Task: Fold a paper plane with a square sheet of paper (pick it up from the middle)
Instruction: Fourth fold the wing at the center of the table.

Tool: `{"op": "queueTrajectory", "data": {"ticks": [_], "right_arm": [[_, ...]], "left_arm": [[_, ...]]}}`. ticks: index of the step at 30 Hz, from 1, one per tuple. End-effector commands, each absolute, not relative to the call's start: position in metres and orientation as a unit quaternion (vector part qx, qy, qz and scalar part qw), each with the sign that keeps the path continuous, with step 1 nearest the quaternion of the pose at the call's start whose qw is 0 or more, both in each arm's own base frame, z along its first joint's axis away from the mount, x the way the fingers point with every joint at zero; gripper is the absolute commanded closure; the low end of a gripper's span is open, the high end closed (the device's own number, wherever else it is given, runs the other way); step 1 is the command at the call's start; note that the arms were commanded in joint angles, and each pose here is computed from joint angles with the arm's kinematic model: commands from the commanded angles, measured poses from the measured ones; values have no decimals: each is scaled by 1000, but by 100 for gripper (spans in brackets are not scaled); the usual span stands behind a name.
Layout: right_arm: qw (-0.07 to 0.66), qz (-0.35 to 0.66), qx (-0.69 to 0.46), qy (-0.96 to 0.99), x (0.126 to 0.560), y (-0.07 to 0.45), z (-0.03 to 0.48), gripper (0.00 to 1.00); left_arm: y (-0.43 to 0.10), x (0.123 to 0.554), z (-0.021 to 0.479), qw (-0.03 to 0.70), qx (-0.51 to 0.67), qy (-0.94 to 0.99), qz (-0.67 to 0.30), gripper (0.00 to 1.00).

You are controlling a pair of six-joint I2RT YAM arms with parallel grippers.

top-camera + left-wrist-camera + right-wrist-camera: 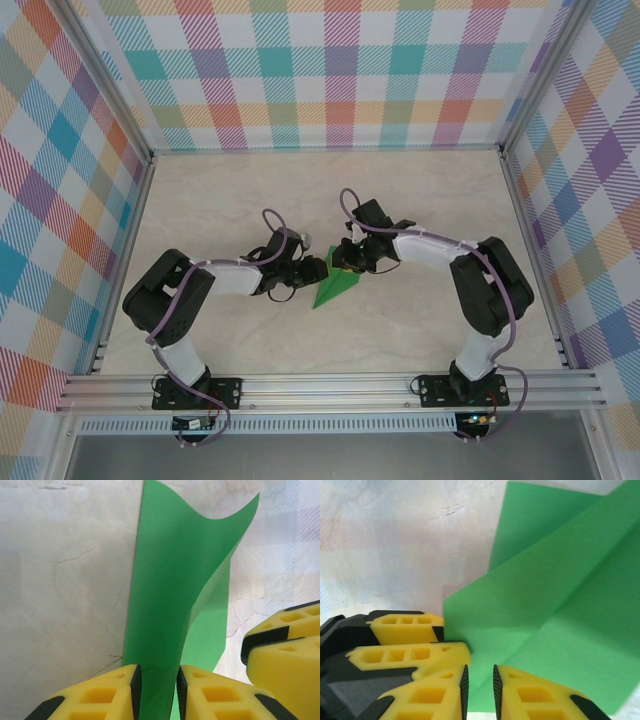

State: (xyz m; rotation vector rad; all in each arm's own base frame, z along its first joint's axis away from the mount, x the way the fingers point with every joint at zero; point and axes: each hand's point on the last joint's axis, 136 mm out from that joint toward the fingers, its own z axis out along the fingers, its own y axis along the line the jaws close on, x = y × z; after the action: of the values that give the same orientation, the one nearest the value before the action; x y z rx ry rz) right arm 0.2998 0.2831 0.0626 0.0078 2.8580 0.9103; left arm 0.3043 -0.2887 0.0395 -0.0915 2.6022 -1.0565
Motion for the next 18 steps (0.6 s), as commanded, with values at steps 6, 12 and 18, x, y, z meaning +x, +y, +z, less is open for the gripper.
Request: {"op": "queueTrajectory", "data": {"ticks": [6, 12, 18], "right_arm": [[66, 221, 59, 971, 294, 246, 41, 76], [43, 211, 74, 974, 292, 244, 29, 80], [18, 209, 74, 975, 288, 247, 18, 82]], "left_arm": [[-304, 314, 75, 198, 24, 885, -421, 81], [-310, 313, 85, 204, 50, 875, -436, 92], [-318, 308, 86, 199, 77, 869, -446, 94]]}}
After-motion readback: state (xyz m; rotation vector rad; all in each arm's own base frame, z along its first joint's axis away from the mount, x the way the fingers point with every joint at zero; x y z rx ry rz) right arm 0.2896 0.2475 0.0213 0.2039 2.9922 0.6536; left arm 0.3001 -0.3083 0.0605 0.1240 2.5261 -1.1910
